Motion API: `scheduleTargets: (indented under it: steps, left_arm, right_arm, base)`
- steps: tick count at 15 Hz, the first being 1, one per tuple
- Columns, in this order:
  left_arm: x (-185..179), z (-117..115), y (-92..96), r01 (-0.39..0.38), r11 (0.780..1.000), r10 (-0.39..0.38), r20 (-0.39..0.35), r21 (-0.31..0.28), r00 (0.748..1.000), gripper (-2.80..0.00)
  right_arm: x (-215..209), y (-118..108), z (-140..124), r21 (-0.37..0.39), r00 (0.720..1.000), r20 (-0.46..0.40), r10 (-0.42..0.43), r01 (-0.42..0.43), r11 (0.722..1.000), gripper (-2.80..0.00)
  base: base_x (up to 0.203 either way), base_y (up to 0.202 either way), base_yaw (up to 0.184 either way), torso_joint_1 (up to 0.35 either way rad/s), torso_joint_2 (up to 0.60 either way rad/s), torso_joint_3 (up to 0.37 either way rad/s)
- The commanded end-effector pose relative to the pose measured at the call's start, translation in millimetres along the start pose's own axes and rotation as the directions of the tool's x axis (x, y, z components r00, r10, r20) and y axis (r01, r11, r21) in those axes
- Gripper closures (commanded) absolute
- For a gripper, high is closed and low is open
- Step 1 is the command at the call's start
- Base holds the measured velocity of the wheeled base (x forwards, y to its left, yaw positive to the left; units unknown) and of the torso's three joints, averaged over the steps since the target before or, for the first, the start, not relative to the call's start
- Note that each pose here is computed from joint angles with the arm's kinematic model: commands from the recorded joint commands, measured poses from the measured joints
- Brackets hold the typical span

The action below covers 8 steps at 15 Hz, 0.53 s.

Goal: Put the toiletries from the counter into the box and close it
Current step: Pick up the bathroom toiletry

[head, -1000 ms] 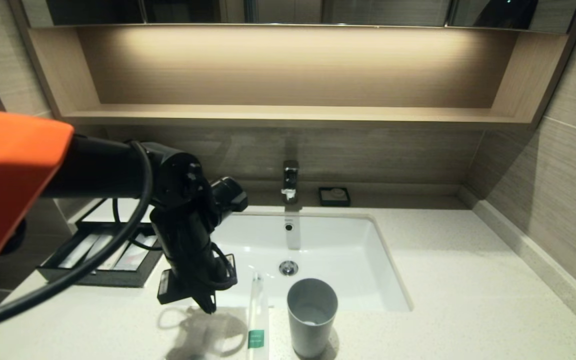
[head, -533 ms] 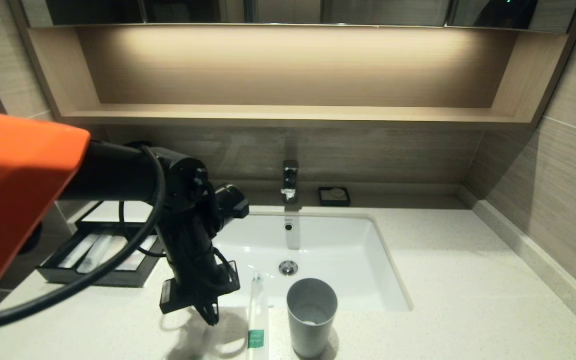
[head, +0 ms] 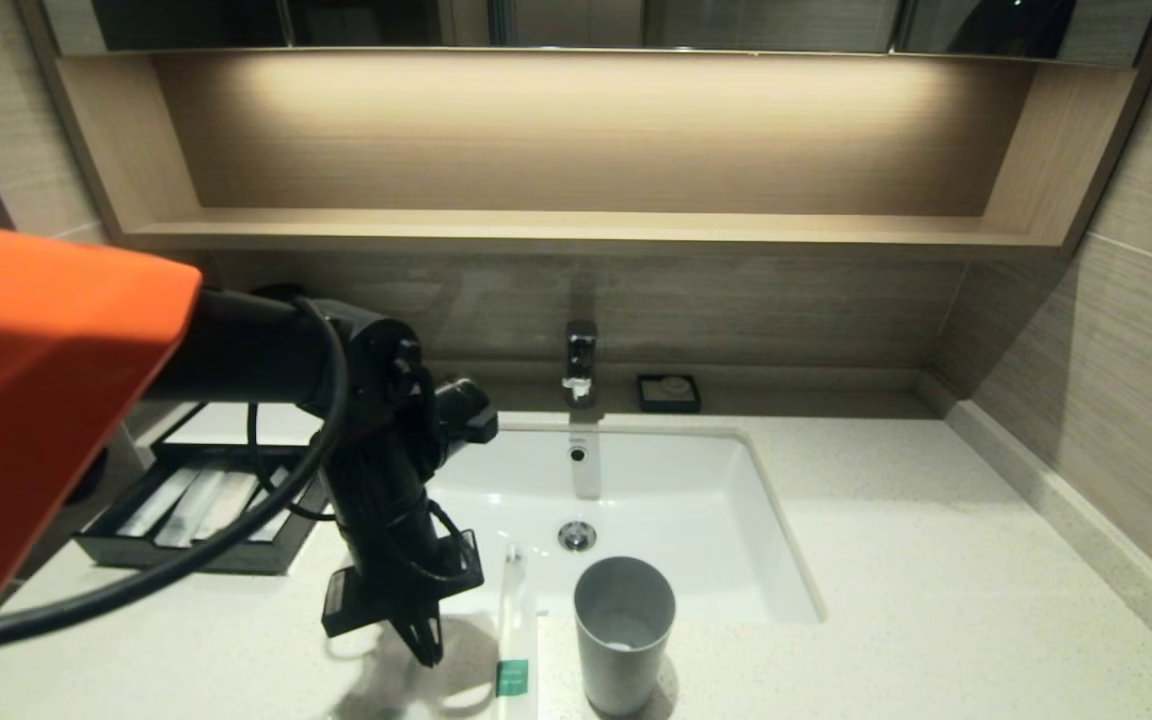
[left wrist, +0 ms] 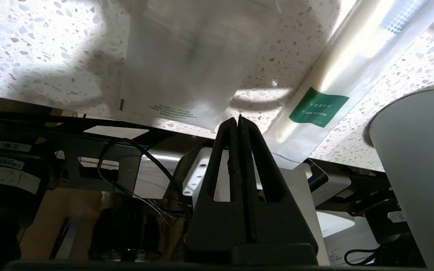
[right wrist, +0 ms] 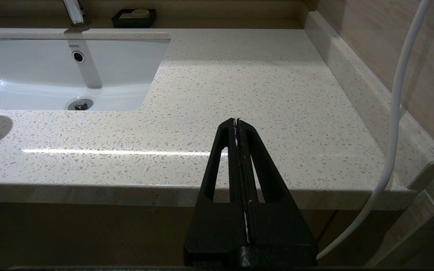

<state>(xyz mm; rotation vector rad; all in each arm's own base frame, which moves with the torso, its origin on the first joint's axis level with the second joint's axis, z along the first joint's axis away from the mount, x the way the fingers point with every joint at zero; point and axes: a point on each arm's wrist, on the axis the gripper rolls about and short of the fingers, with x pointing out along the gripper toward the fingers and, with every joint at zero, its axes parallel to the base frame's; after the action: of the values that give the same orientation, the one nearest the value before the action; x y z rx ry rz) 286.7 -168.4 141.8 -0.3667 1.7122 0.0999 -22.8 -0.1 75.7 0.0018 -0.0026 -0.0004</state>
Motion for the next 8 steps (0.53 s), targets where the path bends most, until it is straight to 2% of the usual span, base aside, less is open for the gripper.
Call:
scheduleTargets:
  steps: [1,3,8]
  left_arm:
    - [4.6,9.0,4.4,-0.010,1.000,0.010,-0.017,-0.007,1.000,0.00]
    - [12.5,16.4,6.1,-0.022,1.000,0.021,-0.039,-0.013,0.999,0.00]
    - [11.1,15.2,6.1,-0.001,1.000,0.001,-0.057,-0.012,0.998,0.00]
  right_arm:
    - [0.0,0.0,-0.4,0.000,1.000,0.000,0.000,0.000,1.000,0.00]
    - [0.0,0.0,-0.4,0.000,1.000,0.000,0.000,0.000,1.000,0.00]
    - [0.0,0.0,-0.4,0.000,1.000,0.000,0.000,0.000,1.000,0.00]
  base:
    - [0.000,0.000,0.000,0.000,0.00,0.000]
    - [0.000,0.000,0.000,0.000,0.00,0.000]
    - [0.000,0.000,0.000,0.000,0.00,0.000]
